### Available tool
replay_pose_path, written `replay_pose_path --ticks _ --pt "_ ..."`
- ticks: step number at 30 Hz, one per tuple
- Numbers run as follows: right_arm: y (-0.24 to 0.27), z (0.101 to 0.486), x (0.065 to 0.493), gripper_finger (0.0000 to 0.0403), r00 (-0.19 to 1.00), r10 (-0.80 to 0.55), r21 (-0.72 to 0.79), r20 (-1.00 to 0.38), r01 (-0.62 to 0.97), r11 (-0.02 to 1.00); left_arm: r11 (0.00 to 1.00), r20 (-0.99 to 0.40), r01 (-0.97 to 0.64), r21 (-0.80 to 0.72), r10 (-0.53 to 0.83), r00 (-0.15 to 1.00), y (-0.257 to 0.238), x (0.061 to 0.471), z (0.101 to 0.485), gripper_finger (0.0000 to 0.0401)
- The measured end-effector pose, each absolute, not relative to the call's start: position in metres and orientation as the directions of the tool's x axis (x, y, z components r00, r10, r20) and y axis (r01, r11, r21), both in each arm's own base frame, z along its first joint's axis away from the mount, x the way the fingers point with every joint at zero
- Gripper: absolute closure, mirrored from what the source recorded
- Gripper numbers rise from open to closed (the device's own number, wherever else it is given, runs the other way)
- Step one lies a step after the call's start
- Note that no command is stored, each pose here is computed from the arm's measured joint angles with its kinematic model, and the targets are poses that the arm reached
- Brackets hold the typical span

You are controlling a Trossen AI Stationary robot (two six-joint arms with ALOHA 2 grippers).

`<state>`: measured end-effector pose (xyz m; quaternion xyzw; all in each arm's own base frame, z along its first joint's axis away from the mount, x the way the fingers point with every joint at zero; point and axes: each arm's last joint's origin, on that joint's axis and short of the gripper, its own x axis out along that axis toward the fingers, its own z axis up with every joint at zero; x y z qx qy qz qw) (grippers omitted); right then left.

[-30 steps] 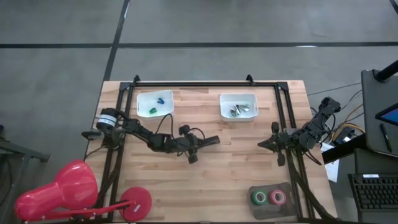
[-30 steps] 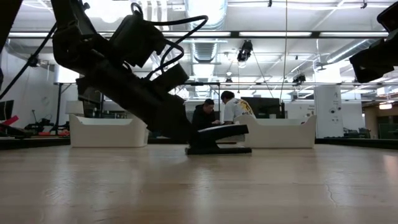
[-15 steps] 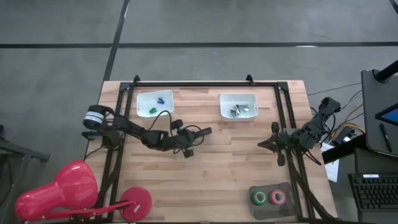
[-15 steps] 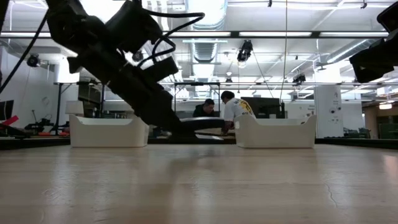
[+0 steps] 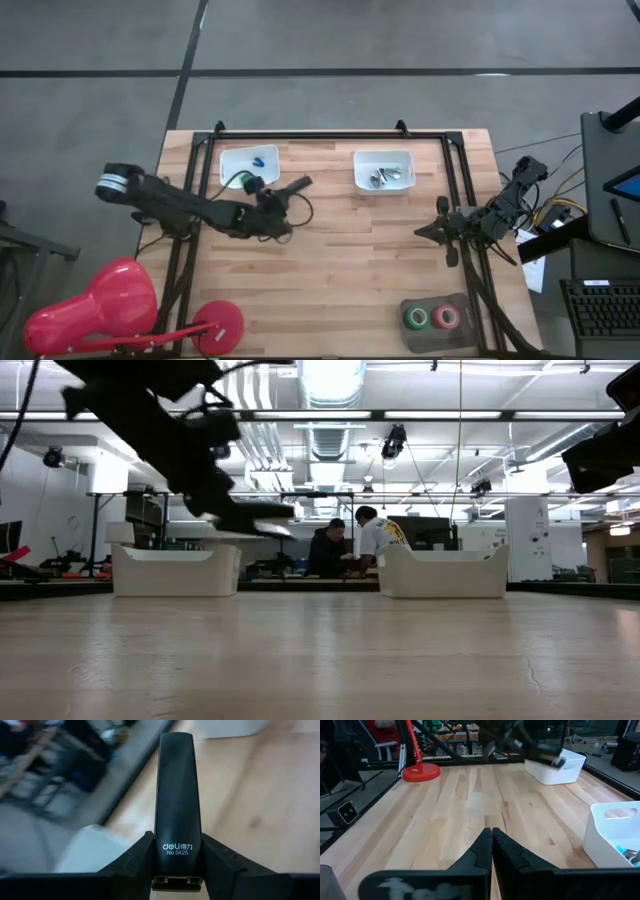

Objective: Pick and place Stapler, Stapler remover, tape
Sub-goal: Put the black stapler into the left white bin

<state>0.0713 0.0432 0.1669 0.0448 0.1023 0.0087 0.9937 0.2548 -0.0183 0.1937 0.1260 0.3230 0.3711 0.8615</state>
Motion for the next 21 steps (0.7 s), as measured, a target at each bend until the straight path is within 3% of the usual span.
replay_pose_path --ticks 8,21 --pt "0.043 0.167 0.071 0.0394 0.979 0.026 0.092 -0.202 -0.008 0.996 0.459 -0.347 -0.729 0.507 0.883 0.315 -0.014 0.203 0.204 0.0268" --pt "0.043 0.167 0.071 0.0394 0.979 0.026 0.091 -0.202 -0.008 0.996 0.296 -0.364 -0.902 0.315 0.915 0.173 0.009 0.154 0.157 0.0264"
